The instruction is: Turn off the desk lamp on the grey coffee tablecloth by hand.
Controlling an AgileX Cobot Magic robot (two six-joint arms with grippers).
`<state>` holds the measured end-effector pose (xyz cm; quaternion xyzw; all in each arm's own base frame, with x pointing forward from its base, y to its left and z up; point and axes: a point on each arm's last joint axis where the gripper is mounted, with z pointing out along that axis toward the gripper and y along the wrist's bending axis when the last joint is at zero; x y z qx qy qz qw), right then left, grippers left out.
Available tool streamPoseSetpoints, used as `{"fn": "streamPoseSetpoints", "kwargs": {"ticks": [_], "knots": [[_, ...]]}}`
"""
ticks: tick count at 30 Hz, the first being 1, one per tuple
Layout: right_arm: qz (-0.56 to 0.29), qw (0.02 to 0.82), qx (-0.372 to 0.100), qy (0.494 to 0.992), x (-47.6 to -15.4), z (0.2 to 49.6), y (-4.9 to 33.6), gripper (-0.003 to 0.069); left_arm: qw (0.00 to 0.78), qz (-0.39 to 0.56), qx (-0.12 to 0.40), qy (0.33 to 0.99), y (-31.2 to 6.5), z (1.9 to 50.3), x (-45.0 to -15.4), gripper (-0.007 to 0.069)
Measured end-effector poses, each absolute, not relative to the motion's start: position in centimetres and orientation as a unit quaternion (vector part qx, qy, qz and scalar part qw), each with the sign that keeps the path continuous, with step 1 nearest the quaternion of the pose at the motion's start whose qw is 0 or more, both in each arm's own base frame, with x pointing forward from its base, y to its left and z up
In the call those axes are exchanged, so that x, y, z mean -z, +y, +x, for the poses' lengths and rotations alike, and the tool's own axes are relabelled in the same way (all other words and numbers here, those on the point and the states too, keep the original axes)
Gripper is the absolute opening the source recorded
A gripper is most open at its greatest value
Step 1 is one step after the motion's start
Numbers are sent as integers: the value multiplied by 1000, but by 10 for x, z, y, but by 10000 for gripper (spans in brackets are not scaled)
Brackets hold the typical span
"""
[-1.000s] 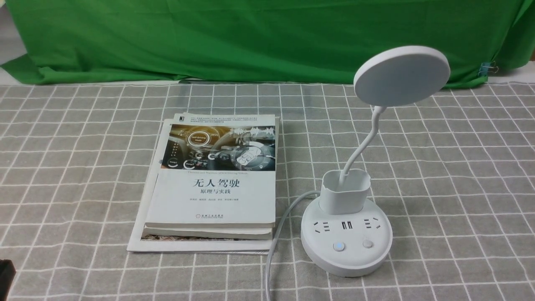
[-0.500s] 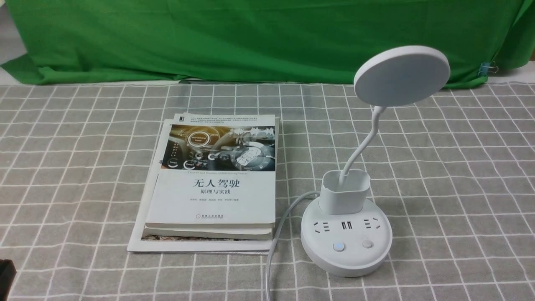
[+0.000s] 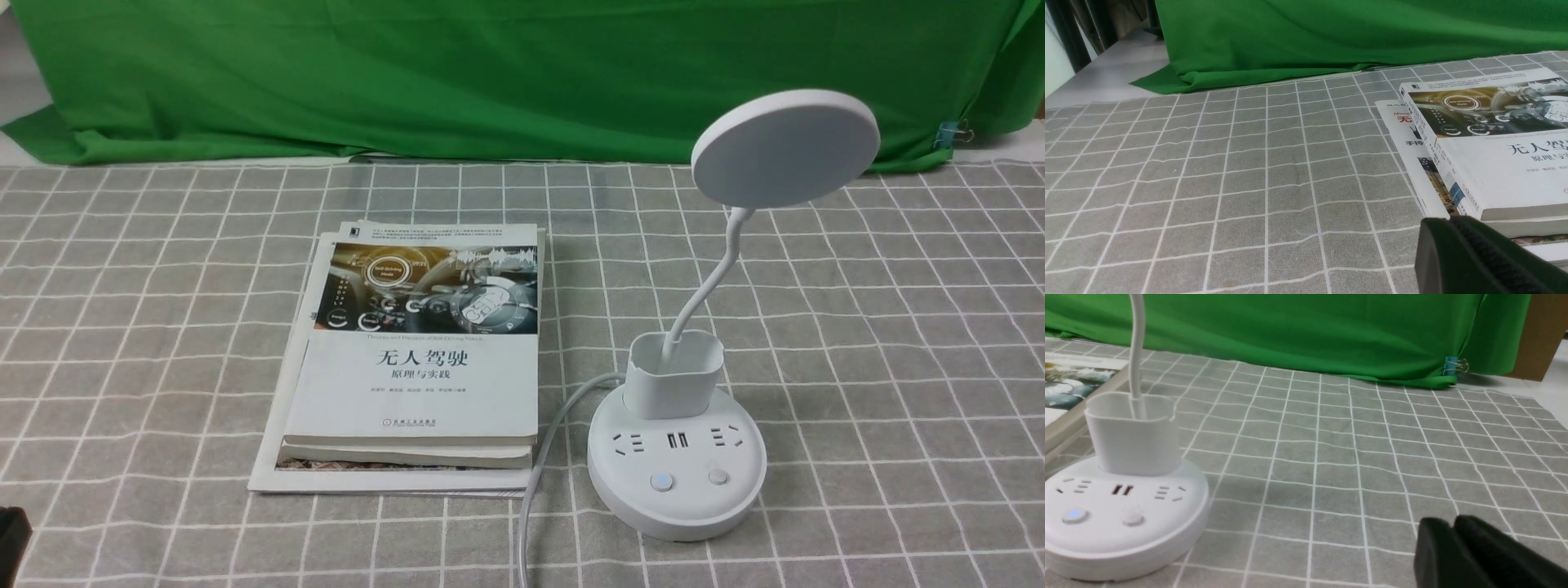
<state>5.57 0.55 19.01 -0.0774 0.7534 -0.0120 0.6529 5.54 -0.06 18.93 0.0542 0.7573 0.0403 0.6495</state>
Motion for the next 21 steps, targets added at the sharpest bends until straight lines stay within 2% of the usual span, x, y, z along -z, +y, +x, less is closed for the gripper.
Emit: {"fn": "streamPoseSetpoints", "kwargs": {"ticks": [21], "knots": [[-78,653,12,753,-190,56,6,151,650,54,-40,757,-1,55,-189,1]]}}
